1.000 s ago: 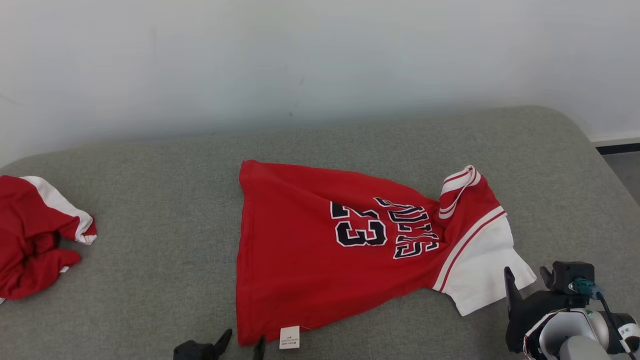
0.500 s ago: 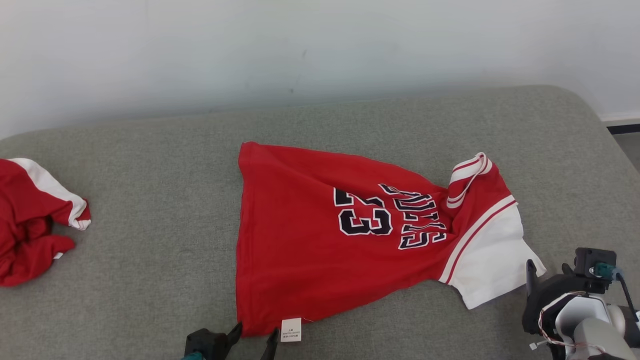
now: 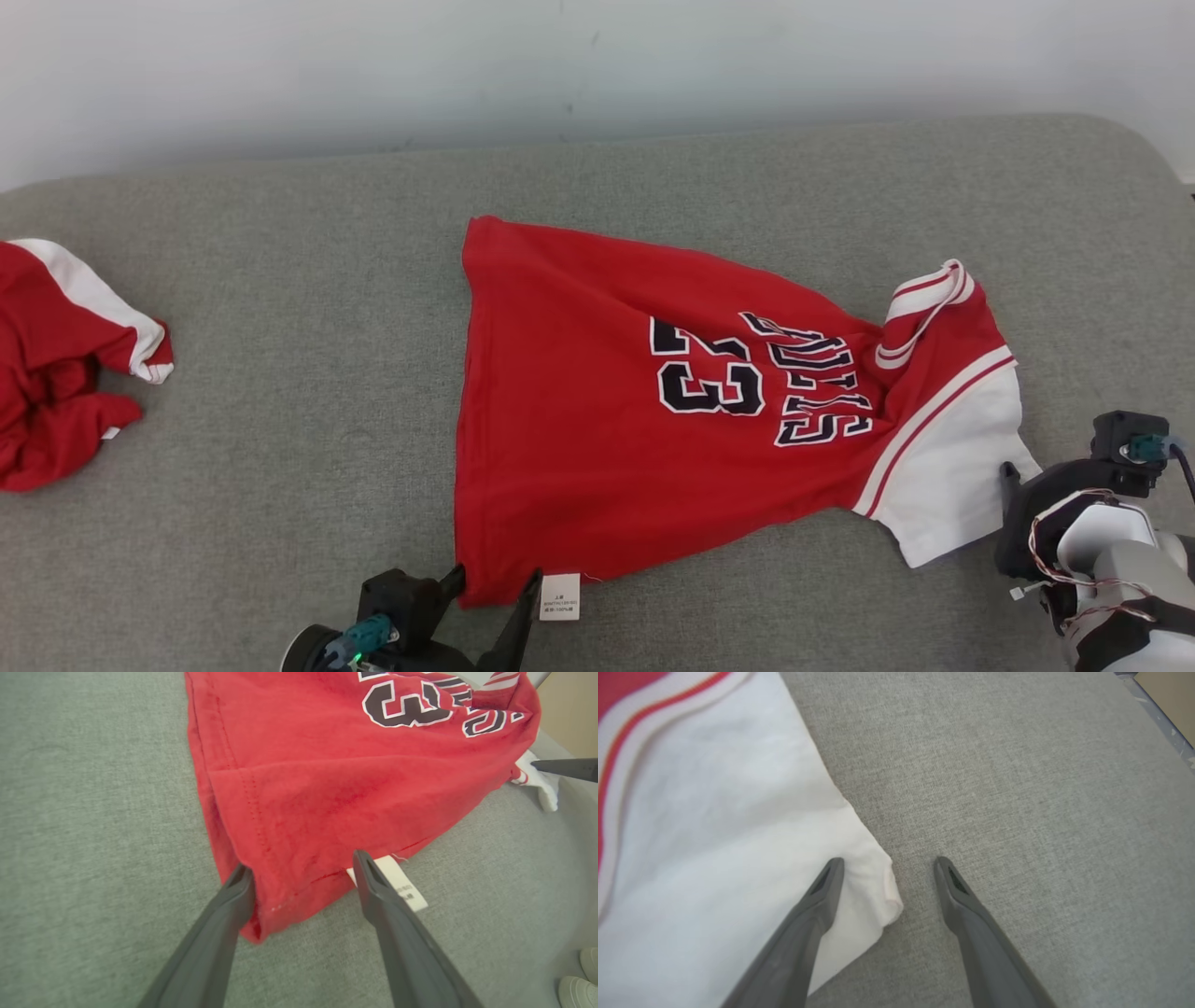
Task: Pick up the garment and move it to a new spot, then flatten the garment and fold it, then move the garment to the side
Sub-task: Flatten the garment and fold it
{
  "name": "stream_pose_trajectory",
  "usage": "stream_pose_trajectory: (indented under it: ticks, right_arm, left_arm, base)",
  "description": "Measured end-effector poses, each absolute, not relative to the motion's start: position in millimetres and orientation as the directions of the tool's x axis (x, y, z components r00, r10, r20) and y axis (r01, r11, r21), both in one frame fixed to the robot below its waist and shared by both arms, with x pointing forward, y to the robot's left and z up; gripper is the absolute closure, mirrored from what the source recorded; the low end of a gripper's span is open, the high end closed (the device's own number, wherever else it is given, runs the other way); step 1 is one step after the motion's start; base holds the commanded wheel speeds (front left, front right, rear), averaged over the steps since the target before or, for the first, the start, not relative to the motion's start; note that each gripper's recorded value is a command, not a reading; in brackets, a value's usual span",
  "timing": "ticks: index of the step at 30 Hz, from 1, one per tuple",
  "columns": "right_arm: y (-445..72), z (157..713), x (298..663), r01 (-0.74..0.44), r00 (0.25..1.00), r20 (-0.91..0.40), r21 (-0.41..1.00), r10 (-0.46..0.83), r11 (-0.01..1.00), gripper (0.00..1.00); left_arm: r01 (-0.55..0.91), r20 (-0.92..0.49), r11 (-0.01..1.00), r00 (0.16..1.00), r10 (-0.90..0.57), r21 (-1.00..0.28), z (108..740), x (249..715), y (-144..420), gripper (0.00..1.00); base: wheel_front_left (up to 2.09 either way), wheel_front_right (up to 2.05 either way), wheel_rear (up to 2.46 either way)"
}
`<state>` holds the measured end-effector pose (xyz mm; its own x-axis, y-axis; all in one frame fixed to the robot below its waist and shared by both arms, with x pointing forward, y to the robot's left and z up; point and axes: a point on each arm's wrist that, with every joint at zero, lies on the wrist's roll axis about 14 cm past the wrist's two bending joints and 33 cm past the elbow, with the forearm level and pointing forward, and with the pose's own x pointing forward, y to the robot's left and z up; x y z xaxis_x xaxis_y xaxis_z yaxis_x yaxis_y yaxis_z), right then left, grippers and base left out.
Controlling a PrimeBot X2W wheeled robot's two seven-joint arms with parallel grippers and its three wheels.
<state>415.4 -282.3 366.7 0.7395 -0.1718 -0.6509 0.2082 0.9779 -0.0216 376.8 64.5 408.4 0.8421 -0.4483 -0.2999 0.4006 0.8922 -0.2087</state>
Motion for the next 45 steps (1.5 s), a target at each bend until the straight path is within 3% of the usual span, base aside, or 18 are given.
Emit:
stream_pose_trajectory:
  ticks: [12, 13, 14, 15, 16, 17, 18, 20, 21, 29, 34, 40, 45]
  right_arm:
    - [-274.7, 353.2, 417.2, 0.189, 0.705, -0.693, -0.02, -0.15, 0.982, 0.0]
    - [-274.4, 353.2, 417.1, 0.188, 0.705, -0.694, -0.021, -0.15, 0.982, 0.0]
    - [-274.1, 353.2, 417.1, 0.186, 0.704, -0.694, -0.022, -0.149, 0.982, 0.02]
    - [-273.9, 353.1, 417.0, 0.185, 0.704, -0.695, -0.023, -0.149, 0.982, 0.05]
    - [-273.2, 352.9, 416.7, 0.181, 0.703, -0.696, -0.024, -0.147, 0.983, 0.15]
    - [-272.2, 353.0, 416.8, 0.178, 0.703, -0.696, -0.023, -0.144, 0.984, 0.17]
    - [-271.2, 352.9, 416.7, 0.176, 0.703, -0.697, -0.022, -0.141, 0.984, 0.29]
    - [-269.1, 352.9, 416.3, 0.169, 0.702, -0.699, -0.021, -0.136, 0.985, 0.63]
    - [-267.2, 353.2, 416.4, 0.164, 0.704, -0.698, -0.02, -0.132, 0.986, 0.98]
    - [-260.0, 363.7, 419.1, 0.177, 0.753, -0.647, 0.028, -0.117, 0.984, 1.0]
    - [-243.1, 383.5, 431.6, 0.229, 0.825, -0.556, 0.169, -0.099, 0.959, 1.0]
    - [-229.9, 447.8, 468.3, 0.22, 0.926, -0.369, 0.364, -0.076, 0.905, 1.0]
    - [-219.8, 513.2, 488.0, 0.103, 0.98, -0.201, 0.473, -0.007, 0.875, 1.0]
  left_arm:
    - [0.362, -0.31, 0.905, 0.854, -0.417, -0.222, 411.1, 377.9, 73.3, 0.0]
    - [0.36, -0.317, 0.907, 0.853, -0.415, -0.218, 410.4, 377.5, 74.2, 0.17]
    - [0.36, -0.319, 0.908, 0.853, -0.414, -0.216, 410.0, 376.7, 75.2, 0.55]
    - [0.356, -0.325, 0.909, 0.852, -0.41, -0.214, 408.9, 375.3, 76.6, 0.67]
    - [0.352, -0.333, 0.911, 0.851, -0.407, -0.213, 407.1, 373.6, 77.8, 0.89]
    - [0.352, -0.337, 0.911, 0.849, -0.407, -0.212, 406.6, 372.3, 78.4, 1.0]
    - [0.351, -0.343, 0.912, 0.847, -0.405, -0.211, 405.6, 371.0, 79.4, 1.0]
    - [0.345, -0.354, 0.914, 0.845, -0.402, -0.215, 403.3, 367.5, 80.6, 1.0]
    - [0.344, -0.355, 0.914, 0.844, -0.402, -0.215, 403.3, 366.8, 81.0, 1.0]
    - [0.321, -0.295, 0.919, 0.877, -0.38, -0.229, 420.9, 371.9, 83.7, 1.0]
    - [0.25, -0.213, 0.897, 0.915, -0.341, -0.363, 445.4, 380.3, 87.3, 1.0]
    - [0.216, -0.116, 0.812, 0.938, -0.326, -0.542, 482.3, 396.5, 87.5, 1.0]
    - [0.283, -0.025, 0.743, 0.927, -0.374, -0.607, 524.9, 421.5, 77.4, 1.0]
  base:
    - [0.0, 0.0, 0.0]
    - [0.0, 0.0, 0.0]
    - [0.0, 0.0, 0.0]
    - [0.0, 0.0, 0.0]
    - [0.0, 0.0, 0.0]
    - [0.0, 0.0, 0.0]
    - [0.0, 0.0, 0.0]
    - [0.0, 0.0, 0.0]
    - [0.0, 0.0, 0.0]
    - [0.0, 0.0, 0.0]
    - [0.0, 0.0, 0.0]
    - [0.0, 0.0, 0.0]
    - [0.0, 0.0, 0.0]
